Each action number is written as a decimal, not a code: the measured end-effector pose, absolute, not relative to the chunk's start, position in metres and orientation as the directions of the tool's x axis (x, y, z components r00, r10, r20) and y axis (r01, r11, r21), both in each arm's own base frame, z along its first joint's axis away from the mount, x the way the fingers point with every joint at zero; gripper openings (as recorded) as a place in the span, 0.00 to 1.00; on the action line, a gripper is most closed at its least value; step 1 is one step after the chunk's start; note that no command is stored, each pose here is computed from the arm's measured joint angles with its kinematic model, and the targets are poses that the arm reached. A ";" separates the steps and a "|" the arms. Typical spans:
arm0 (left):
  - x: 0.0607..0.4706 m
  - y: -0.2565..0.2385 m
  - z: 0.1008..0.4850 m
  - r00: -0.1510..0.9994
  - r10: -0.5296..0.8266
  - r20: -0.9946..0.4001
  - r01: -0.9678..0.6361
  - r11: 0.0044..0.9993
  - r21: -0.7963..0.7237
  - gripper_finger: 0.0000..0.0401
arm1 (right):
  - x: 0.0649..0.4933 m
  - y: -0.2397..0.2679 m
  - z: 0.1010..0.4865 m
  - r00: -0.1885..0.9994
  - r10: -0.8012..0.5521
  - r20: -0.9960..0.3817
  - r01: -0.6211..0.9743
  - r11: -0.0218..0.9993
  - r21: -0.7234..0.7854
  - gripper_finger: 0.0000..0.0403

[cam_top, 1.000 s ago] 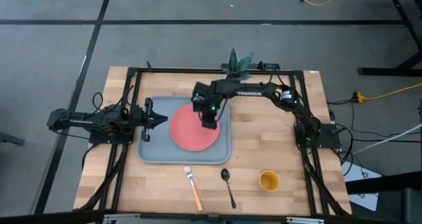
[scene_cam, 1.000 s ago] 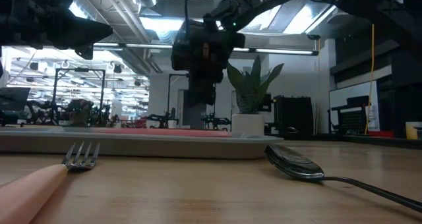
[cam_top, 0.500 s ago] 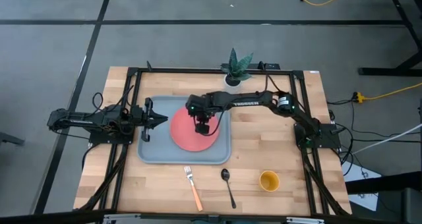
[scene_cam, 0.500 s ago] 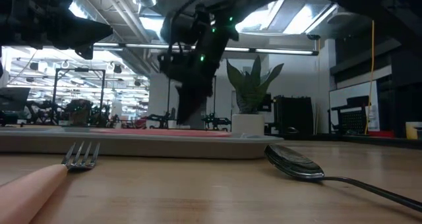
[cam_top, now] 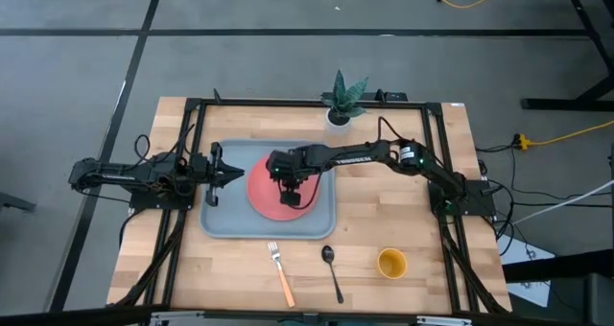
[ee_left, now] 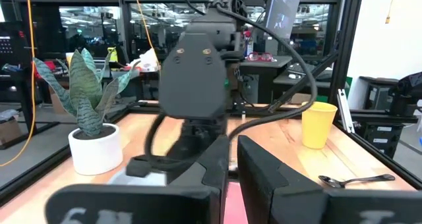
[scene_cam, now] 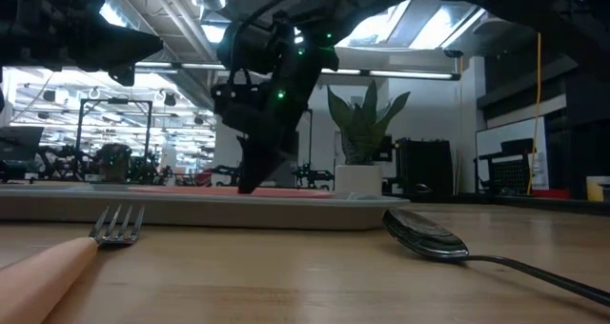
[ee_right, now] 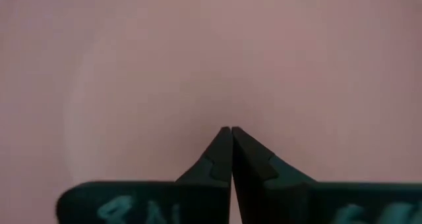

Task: Pick and place plate/cup/fork/spoon on tray
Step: Put the pink plate on the gray tray

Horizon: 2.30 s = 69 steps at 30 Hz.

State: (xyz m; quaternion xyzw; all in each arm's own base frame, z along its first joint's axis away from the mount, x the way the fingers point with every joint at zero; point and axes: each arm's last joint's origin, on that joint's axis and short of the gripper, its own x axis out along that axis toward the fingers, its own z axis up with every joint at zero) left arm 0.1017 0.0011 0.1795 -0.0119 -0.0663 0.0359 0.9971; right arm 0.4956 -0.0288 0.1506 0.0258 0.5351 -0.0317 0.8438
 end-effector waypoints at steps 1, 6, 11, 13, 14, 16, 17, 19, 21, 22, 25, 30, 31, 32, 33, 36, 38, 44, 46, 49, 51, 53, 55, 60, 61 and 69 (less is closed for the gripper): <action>0.102 0.001 0.179 0.989 0.073 0.131 -0.070 0.997 -0.029 0.07 | 0.496 -0.026 0.151 0.430 -0.020 -0.902 0.075 0.997 0.013 0.02; 0.102 0.001 0.179 0.989 0.073 0.131 -0.070 0.997 -0.029 0.07 | 0.497 -0.017 0.151 0.435 -0.012 -0.901 0.052 0.999 0.012 0.02; 0.102 0.001 0.180 0.989 0.073 0.132 -0.070 0.997 -0.029 0.07 | 0.500 -0.013 0.152 0.462 -0.006 -0.887 0.040 0.999 0.014 0.01; 0.102 0.001 0.180 0.989 0.073 0.132 -0.070 0.997 -0.029 0.07 | 0.501 -0.012 0.152 0.470 0.010 -0.883 0.031 0.999 0.028 0.01; 0.102 0.001 0.180 0.989 0.073 0.132 -0.070 0.997 -0.029 0.07 | 0.502 -0.011 0.149 0.472 0.012 -0.881 0.027 0.999 0.028 0.01; 0.102 0.001 0.180 0.989 0.073 0.132 -0.070 0.997 -0.029 0.07 | 0.502 -0.011 0.143 0.460 0.013 -0.888 0.010 1.000 0.019 0.02; 0.102 0.001 0.180 0.988 0.073 0.132 -0.070 0.997 -0.029 0.07 | 0.503 -0.011 0.140 0.460 0.013 -0.888 0.007 1.000 0.018 0.02; 0.102 0.001 0.180 0.988 0.073 0.134 -0.070 0.997 -0.029 0.07 | 0.505 -0.011 0.140 0.471 0.015 -0.882 0.006 1.000 0.020 0.02; 0.102 0.001 0.180 0.988 0.073 0.136 -0.070 0.997 -0.030 0.07 | 0.506 -0.011 0.141 0.483 0.017 -0.875 0.003 1.000 0.022 0.02; 0.102 0.001 0.180 0.988 0.073 0.136 -0.070 0.997 -0.029 0.07 | 0.507 -0.010 0.141 0.499 0.021 -0.866 -0.003 1.000 0.022 0.02; 0.102 0.001 0.180 0.988 0.073 0.138 -0.070 0.997 -0.030 0.07 | 0.512 -0.009 0.143 0.542 0.066 -0.838 -0.050 0.998 0.047 0.02; 0.102 0.001 0.180 0.988 0.073 0.139 -0.070 0.997 -0.030 0.07 | 0.514 -0.007 0.145 0.567 0.115 -0.816 -0.083 0.993 0.083 0.02; 0.102 0.001 0.180 0.988 0.073 0.138 -0.070 0.997 -0.030 0.07 | 0.515 -0.007 0.145 0.571 0.115 -0.812 -0.083 0.993 0.082 0.02; 0.102 0.001 0.180 0.988 0.073 0.138 -0.070 0.997 -0.030 0.07 | 0.515 -0.007 0.146 0.578 0.115 -0.808 -0.084 0.993 0.081 0.02; 0.102 0.001 0.180 0.988 0.073 0.139 -0.070 0.997 -0.030 0.07 | 0.516 -0.007 0.146 0.580 0.114 -0.806 -0.083 0.993 0.080 0.02; 0.102 0.001 0.180 0.988 0.073 0.138 -0.070 0.997 -0.030 0.07 | 0.515 -0.010 0.146 0.580 0.033 -0.814 -0.033 0.999 0.017 0.02; 0.102 0.001 0.180 0.988 0.073 0.138 -0.069 0.997 -0.030 0.07 | 0.514 -0.013 0.144 0.560 -0.072 -0.826 0.030 0.997 -0.067 0.02; 0.102 0.001 0.180 0.988 0.073 0.138 -0.070 0.997 -0.030 0.07 | 0.505 -0.017 0.140 0.464 -0.210 -0.860 0.145 0.976 -0.160 0.02; 0.102 0.001 0.180 0.988 0.073 0.138 -0.069 0.997 -0.031 0.07 | 0.505 -0.017 0.140 0.461 -0.220 -0.860 0.161 0.973 -0.163 0.02; 0.102 0.001 0.180 0.988 0.073 0.138 -0.069 0.997 -0.032 0.07 | 0.506 -0.015 0.140 0.474 -0.144 -0.869 0.124 0.988 -0.096 0.02; 0.102 0.001 0.180 0.988 0.073 0.138 -0.070 0.997 -0.032 0.07 | 0.506 -0.013 0.138 0.480 -0.086 -0.873 0.096 0.994 -0.045 0.02; 0.102 0.001 0.180 0.988 0.073 0.138 -0.069 0.997 -0.032 0.07 | 0.509 -0.012 0.136 0.497 -0.063 -0.865 0.085 0.996 -0.024 0.02; 0.102 0.001 0.180 0.988 0.073 0.138 -0.069 0.997 -0.032 0.07 | 0.511 -0.011 0.131 0.505 -0.028 -0.863 0.066 0.998 0.007 0.02; 0.102 0.001 0.180 0.988 0.073 0.137 -0.069 0.997 -0.036 0.07 | 0.517 -0.010 0.131 0.560 0.008 -0.829 0.033 0.999 0.032 0.02; 0.102 0.001 0.180 0.988 0.073 0.139 -0.069 0.997 -0.037 0.07 | 0.518 -0.010 0.131 0.571 0.009 -0.821 0.026 0.999 0.029 0.02; 0.102 0.001 0.180 0.988 0.070 0.138 -0.066 0.997 -0.036 0.07 | 0.522 -0.013 0.132 0.603 0.008 -0.798 0.005 1.000 0.014 0.02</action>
